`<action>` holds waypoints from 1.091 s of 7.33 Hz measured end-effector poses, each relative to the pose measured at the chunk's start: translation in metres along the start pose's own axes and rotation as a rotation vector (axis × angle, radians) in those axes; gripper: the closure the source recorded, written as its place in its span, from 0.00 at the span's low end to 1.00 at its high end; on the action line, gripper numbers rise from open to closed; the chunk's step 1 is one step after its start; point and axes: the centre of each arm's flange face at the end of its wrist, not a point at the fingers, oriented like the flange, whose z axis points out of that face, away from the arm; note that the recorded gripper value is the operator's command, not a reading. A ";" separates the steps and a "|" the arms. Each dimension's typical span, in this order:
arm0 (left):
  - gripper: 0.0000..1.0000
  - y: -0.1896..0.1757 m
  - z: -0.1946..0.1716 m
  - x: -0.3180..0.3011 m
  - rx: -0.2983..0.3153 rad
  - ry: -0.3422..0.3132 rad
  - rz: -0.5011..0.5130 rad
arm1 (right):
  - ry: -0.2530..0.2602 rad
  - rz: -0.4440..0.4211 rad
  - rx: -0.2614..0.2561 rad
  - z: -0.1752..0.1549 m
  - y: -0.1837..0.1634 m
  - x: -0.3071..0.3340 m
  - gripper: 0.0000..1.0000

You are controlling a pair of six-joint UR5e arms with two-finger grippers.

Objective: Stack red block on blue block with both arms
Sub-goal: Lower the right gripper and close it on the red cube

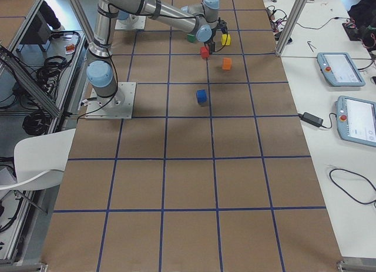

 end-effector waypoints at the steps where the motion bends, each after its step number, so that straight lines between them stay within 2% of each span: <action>1: 0.00 0.001 -0.001 0.000 -0.001 0.003 0.000 | 0.000 -0.006 -0.007 0.005 0.001 -0.004 0.00; 8: 0.00 0.004 0.000 0.002 -0.009 0.000 0.003 | -0.003 -0.019 -0.048 0.028 0.004 -0.013 0.00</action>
